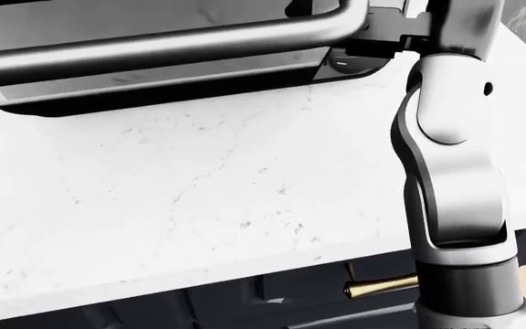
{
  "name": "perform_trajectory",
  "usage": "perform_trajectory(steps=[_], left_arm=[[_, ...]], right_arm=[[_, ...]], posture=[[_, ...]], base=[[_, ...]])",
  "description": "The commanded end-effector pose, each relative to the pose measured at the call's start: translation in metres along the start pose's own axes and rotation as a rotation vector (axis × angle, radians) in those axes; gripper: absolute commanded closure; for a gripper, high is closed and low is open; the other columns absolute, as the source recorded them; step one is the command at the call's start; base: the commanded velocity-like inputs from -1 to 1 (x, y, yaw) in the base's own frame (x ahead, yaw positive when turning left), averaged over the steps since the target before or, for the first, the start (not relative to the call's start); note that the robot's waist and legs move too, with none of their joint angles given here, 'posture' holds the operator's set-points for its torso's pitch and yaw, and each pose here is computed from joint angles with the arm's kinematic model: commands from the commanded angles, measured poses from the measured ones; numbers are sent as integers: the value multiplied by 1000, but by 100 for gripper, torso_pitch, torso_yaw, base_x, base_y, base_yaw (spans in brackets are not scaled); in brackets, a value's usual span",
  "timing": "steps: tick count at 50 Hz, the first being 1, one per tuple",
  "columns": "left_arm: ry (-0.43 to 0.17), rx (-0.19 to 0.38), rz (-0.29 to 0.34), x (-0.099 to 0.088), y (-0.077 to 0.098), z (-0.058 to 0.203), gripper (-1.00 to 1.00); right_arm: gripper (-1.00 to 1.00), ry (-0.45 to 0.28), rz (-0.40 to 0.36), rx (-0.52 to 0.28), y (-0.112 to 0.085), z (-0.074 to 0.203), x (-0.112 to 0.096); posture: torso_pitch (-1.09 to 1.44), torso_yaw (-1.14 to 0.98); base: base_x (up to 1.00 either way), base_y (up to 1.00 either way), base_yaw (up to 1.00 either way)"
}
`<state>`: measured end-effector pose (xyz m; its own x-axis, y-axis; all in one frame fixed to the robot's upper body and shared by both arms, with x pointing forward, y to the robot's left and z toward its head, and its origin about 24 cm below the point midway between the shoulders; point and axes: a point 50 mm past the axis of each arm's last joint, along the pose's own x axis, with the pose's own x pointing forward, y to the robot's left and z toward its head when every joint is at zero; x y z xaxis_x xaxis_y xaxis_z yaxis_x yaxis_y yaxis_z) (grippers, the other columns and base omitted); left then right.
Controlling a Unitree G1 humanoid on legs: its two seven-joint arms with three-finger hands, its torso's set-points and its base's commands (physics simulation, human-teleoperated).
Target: Close the toaster oven door.
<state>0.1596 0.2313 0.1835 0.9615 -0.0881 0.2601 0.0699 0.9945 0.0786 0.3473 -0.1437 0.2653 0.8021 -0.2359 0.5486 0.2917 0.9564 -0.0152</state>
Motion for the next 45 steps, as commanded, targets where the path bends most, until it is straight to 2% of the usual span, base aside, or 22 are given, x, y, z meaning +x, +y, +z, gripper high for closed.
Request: perform_trajectory(steps=[1,18,45], left_arm=[[-59,43,-17,1,-4,11,-100],[-62,68,-99,12,-16,7,-100],[-56,90,-150,25,-24,2,-100]], right_arm=[[-100,-111,14,38,6,26,5],[-100,-107,15,38,6,24,3],[-100,-106,16,41,6,26,3]], posture=[[0,0],[0,0],[0,0]], base=[[0,0,0],[0,0,0],[0,0,0]])
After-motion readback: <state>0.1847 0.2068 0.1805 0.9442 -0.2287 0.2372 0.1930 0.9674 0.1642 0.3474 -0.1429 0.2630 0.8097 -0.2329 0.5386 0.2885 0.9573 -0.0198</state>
